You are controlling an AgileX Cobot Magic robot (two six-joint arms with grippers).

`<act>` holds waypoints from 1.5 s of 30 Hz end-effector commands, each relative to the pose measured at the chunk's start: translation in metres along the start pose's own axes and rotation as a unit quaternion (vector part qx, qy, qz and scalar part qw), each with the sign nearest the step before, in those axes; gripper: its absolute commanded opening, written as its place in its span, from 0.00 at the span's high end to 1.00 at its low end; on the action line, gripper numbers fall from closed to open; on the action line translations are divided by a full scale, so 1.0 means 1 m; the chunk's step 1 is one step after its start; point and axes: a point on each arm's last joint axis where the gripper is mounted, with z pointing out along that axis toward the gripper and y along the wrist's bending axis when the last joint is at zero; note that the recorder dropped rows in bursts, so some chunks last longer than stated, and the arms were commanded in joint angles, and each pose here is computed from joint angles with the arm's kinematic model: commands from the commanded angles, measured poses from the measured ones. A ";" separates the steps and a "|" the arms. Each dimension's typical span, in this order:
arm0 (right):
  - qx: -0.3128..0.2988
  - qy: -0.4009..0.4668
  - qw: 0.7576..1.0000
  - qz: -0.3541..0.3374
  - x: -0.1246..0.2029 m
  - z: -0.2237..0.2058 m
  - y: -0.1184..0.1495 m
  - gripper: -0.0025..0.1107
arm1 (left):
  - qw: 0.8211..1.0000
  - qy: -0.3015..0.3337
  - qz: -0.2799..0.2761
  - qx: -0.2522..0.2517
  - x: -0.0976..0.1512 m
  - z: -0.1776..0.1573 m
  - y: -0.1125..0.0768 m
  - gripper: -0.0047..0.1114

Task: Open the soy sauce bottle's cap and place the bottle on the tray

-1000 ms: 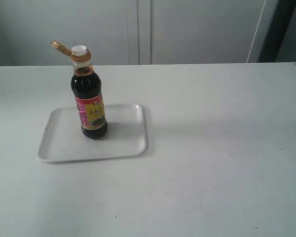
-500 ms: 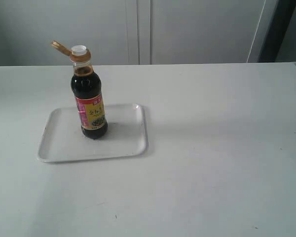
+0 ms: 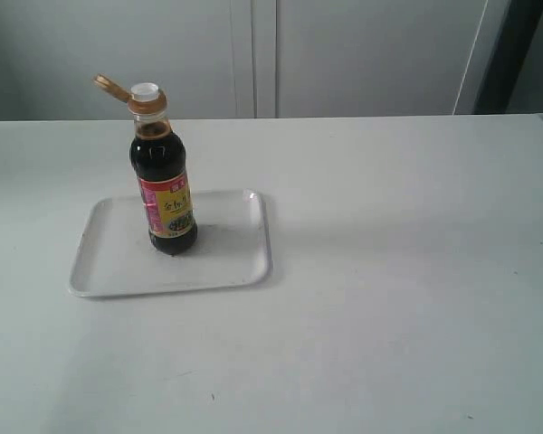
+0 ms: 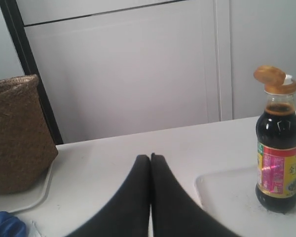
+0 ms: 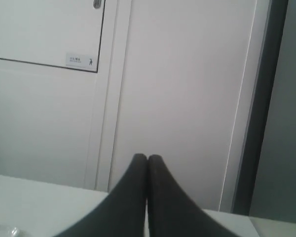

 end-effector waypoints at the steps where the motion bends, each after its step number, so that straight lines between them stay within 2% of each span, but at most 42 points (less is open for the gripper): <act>1: 0.001 0.046 0.999 0.001 0.019 -0.001 0.001 0.98 | 1.000 0.015 -0.006 0.004 0.004 -0.001 -0.001 0.96; 4: 0.001 0.080 0.997 0.001 0.025 -0.002 0.001 0.98 | 1.000 0.016 -0.006 0.004 0.004 -0.001 -0.001 0.96; 30: 0.001 0.080 0.997 0.001 0.025 -0.002 0.001 0.98 | 0.999 0.031 -0.009 0.005 0.007 -0.001 -0.001 0.96; 45: 0.001 0.080 0.997 0.001 0.025 -0.002 0.001 0.98 | 0.994 0.098 -0.045 0.018 0.061 0.007 -0.010 0.96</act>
